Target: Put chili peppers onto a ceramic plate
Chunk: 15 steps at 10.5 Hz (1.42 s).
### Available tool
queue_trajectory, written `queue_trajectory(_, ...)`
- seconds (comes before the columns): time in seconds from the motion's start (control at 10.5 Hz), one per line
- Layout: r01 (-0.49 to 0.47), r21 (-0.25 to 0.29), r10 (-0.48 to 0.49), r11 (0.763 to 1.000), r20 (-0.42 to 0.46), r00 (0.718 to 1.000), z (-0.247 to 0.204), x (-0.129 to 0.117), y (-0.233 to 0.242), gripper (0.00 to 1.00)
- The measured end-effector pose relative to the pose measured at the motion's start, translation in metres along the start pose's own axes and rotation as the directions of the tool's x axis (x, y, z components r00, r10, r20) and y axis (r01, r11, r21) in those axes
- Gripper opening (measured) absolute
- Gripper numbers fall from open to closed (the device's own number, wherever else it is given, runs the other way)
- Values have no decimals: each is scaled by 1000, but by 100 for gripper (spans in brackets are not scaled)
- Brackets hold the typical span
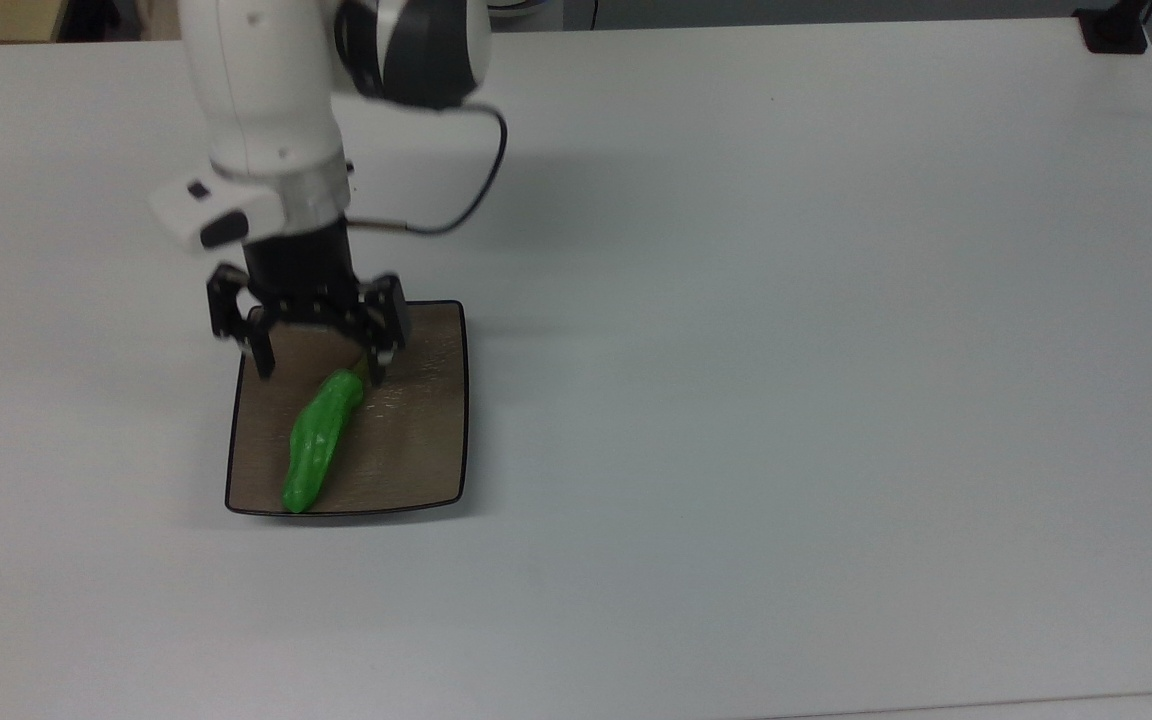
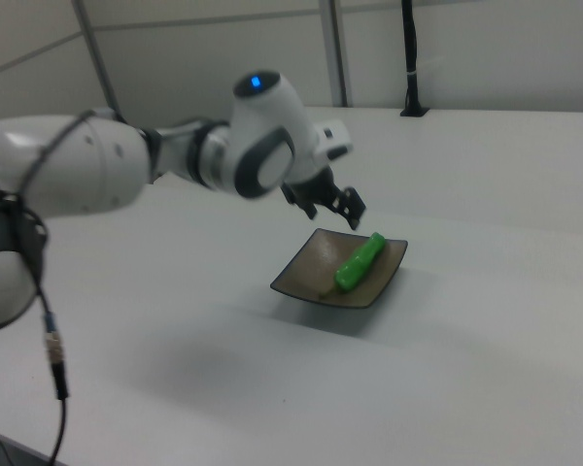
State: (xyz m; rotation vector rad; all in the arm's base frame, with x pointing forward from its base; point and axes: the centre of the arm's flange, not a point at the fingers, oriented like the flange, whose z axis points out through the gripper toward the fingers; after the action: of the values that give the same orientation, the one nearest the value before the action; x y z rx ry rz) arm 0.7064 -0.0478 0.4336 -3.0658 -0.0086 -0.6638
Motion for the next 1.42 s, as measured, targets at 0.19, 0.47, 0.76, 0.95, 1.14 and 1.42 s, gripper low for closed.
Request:
queue_trajectory(0.19,-29,3,29,1000,94,995,-81,-2,-7,100)
queue_trajectory(0.47,-32,7,29,999,254,967,-178,-29,-31,100)
queue_trajectory(0.76,17,26,-25,1000,347,938,-231,-55,-66,100)
queue_trajectory(0.95,56,51,-70,997,363,929,-240,-62,-92,100)
queue_trajectory(1.14,94,75,-115,993,367,923,-231,-64,-119,100)
queue_trajectory(1.42,103,82,-125,991,330,936,-207,-54,-128,100)
